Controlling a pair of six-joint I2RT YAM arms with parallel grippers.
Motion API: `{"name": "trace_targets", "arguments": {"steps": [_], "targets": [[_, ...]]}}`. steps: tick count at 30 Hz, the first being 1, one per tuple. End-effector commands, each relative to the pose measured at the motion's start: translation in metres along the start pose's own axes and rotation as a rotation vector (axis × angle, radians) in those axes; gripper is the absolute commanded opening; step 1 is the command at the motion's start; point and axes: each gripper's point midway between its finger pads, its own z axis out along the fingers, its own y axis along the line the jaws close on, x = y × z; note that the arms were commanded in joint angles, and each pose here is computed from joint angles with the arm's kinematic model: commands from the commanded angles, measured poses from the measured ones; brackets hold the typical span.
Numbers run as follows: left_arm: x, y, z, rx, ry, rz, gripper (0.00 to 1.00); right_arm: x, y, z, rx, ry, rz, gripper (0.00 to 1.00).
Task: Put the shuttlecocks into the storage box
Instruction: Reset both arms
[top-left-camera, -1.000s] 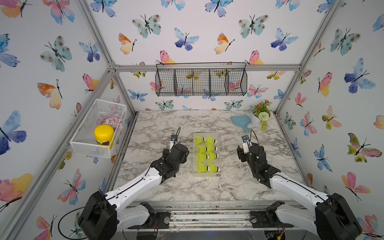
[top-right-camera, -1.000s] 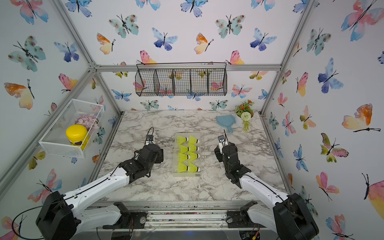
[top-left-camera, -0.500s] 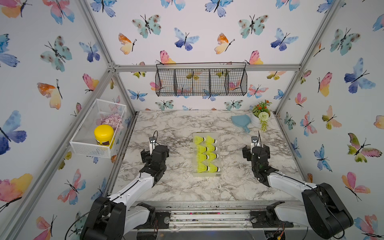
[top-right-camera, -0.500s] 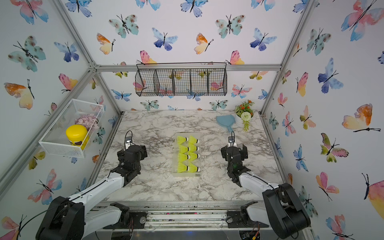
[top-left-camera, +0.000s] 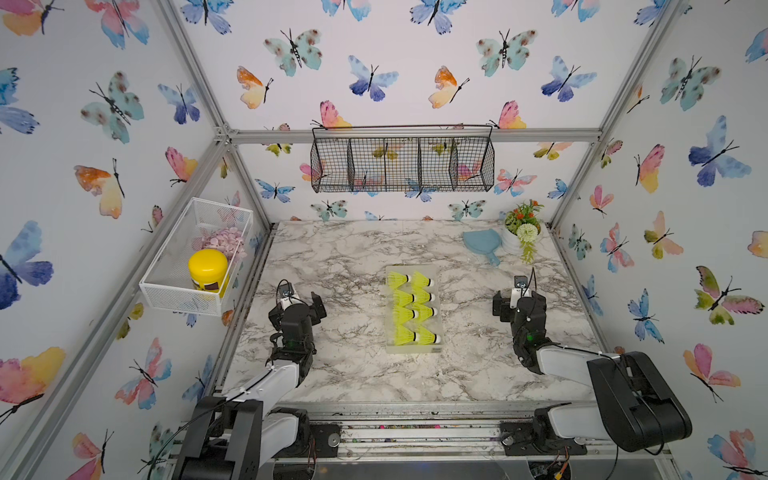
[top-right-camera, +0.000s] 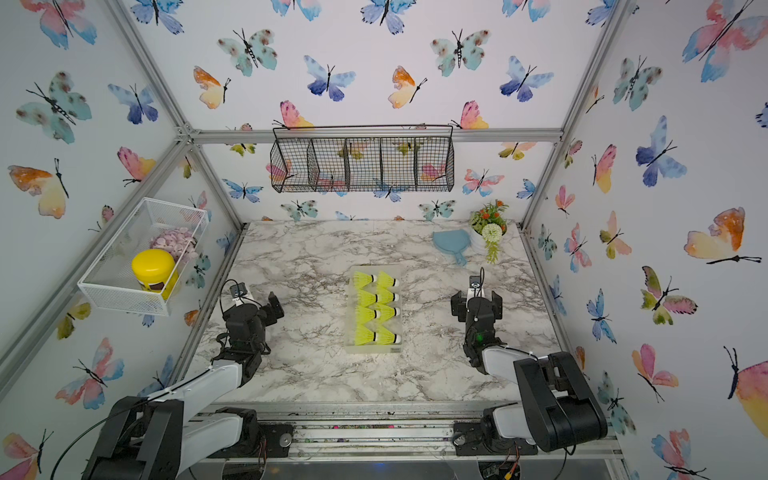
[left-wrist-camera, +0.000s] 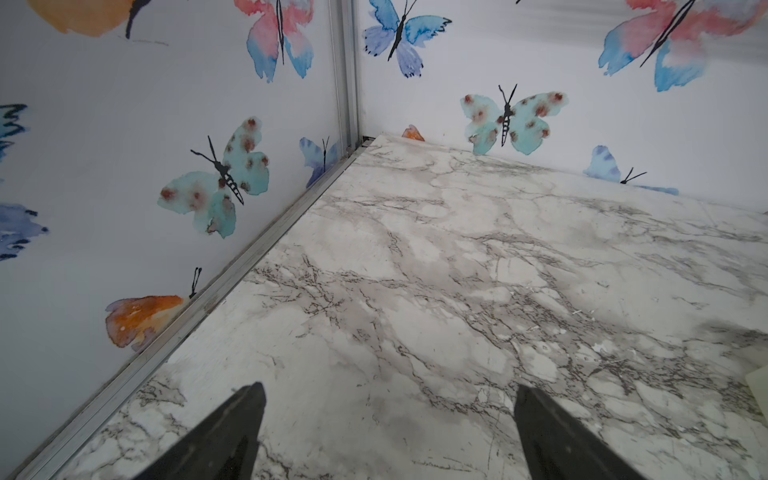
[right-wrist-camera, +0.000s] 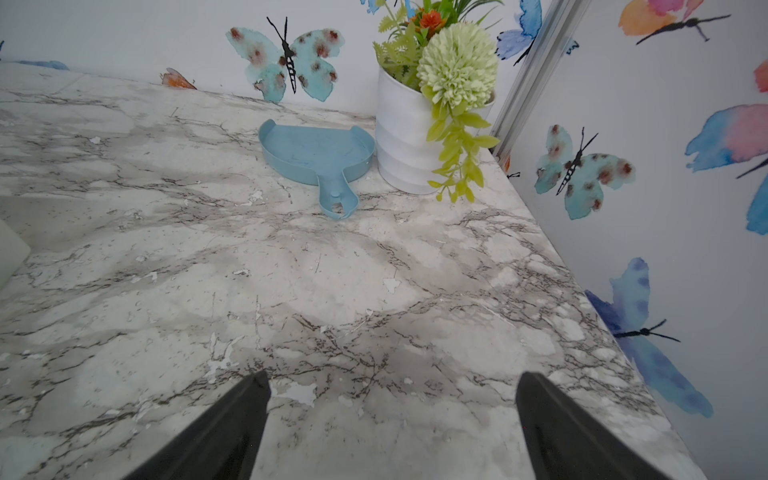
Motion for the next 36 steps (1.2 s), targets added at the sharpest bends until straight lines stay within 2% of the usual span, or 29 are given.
{"name": "trace_targets", "arguments": {"steps": [1, 8, 13, 23, 36], "targets": [[-0.018, -0.010, 0.003, 0.066, -0.077, 0.007, 0.98, -0.014, -0.001, 0.001, -0.037, -0.082, 0.048, 0.99], [-0.013, -0.018, -0.001, 0.137, -0.144, 0.058, 0.98, -0.014, -0.005, 0.009, -0.083, -0.096, 0.097, 0.99], [-0.008, -0.025, 0.004, 0.183, -0.118, 0.075, 0.98, -0.007, -0.004, 0.007, -0.107, -0.144, 0.128, 0.99], [0.013, -0.042, 0.017, 0.300, -0.057, 0.110, 0.98, 0.002, 0.001, 0.016, -0.132, -0.113, 0.121, 0.99], [0.014, -0.040, 0.018, 0.300, -0.050, 0.105, 0.98, 0.003, 0.001, 0.016, -0.131, -0.115, 0.120, 0.98]]}}
